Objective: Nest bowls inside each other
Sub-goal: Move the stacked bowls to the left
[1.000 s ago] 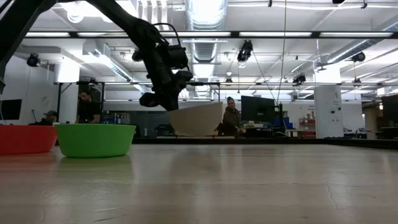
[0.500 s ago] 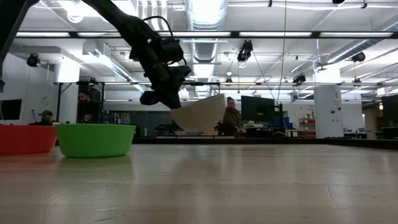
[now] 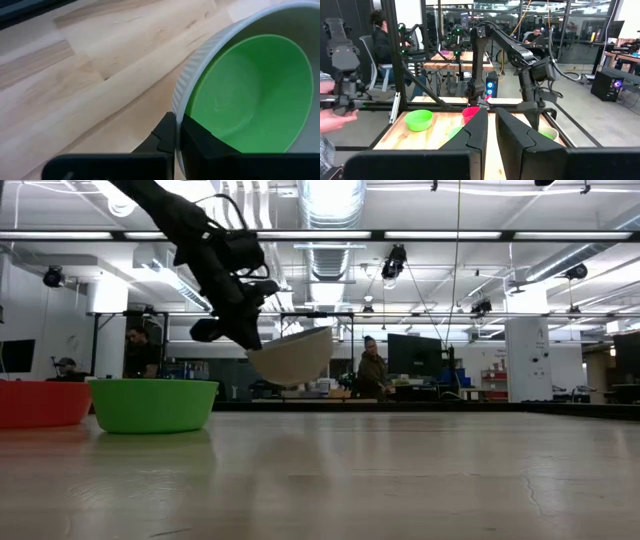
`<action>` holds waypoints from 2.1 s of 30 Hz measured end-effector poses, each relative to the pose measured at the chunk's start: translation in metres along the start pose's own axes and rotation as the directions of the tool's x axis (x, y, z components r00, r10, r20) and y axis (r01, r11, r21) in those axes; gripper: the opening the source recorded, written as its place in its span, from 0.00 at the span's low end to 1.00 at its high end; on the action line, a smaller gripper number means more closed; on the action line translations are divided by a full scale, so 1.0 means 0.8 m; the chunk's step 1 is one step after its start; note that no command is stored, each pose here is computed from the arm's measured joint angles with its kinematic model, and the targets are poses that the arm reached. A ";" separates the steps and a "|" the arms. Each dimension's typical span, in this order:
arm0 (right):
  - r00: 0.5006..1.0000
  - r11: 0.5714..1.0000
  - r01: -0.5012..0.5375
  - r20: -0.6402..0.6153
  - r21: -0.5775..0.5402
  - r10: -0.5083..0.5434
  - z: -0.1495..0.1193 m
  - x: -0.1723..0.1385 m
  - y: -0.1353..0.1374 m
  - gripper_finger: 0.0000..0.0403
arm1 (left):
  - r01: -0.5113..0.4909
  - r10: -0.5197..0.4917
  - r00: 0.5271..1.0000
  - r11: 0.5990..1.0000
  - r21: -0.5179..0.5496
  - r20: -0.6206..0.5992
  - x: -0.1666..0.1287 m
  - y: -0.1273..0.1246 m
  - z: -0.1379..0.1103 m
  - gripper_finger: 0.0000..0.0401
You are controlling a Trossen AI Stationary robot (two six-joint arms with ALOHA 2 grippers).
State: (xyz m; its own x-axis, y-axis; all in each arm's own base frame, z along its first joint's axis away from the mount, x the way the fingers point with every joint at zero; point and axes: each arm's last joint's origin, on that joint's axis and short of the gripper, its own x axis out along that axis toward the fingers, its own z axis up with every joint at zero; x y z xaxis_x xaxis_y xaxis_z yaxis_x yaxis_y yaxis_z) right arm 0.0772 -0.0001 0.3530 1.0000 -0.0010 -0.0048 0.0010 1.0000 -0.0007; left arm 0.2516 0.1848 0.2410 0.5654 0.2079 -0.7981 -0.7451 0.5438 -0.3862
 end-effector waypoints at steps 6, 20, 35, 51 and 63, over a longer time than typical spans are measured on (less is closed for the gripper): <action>1.000 1.000 0.000 0.000 0.000 0.000 0.000 0.000 0.000 0.08 | -0.018 0.017 1.000 0.991 -0.135 -0.005 -0.008 0.023 -0.017 0.03; 1.000 1.000 0.000 0.000 0.000 0.000 0.000 0.000 0.000 0.08 | -0.086 0.072 0.996 0.948 -0.307 -0.057 -0.024 0.054 -0.039 0.03; 1.000 1.000 0.000 0.000 0.000 0.000 0.000 0.000 0.000 0.08 | -0.195 0.144 0.978 0.886 -0.422 -0.148 -0.029 0.071 -0.048 0.03; 1.000 1.000 0.000 0.000 0.000 0.000 0.000 0.000 0.000 0.08 | -0.201 0.120 0.975 0.838 -0.508 -0.187 -0.013 0.082 -0.070 0.03; 1.000 1.000 0.000 0.000 0.000 0.000 0.000 0.000 0.000 0.08 | -0.180 0.109 0.980 0.841 -0.510 -0.168 -0.010 0.082 -0.070 0.09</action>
State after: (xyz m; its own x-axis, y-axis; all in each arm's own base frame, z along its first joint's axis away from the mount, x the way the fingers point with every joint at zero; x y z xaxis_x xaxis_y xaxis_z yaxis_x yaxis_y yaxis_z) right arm 0.0772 -0.0001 0.3530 1.0000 -0.0011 -0.0047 0.0011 1.0000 -0.0009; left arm 0.1784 0.1734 0.1960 0.4140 0.1265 -0.9015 -0.9090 0.0051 -0.4167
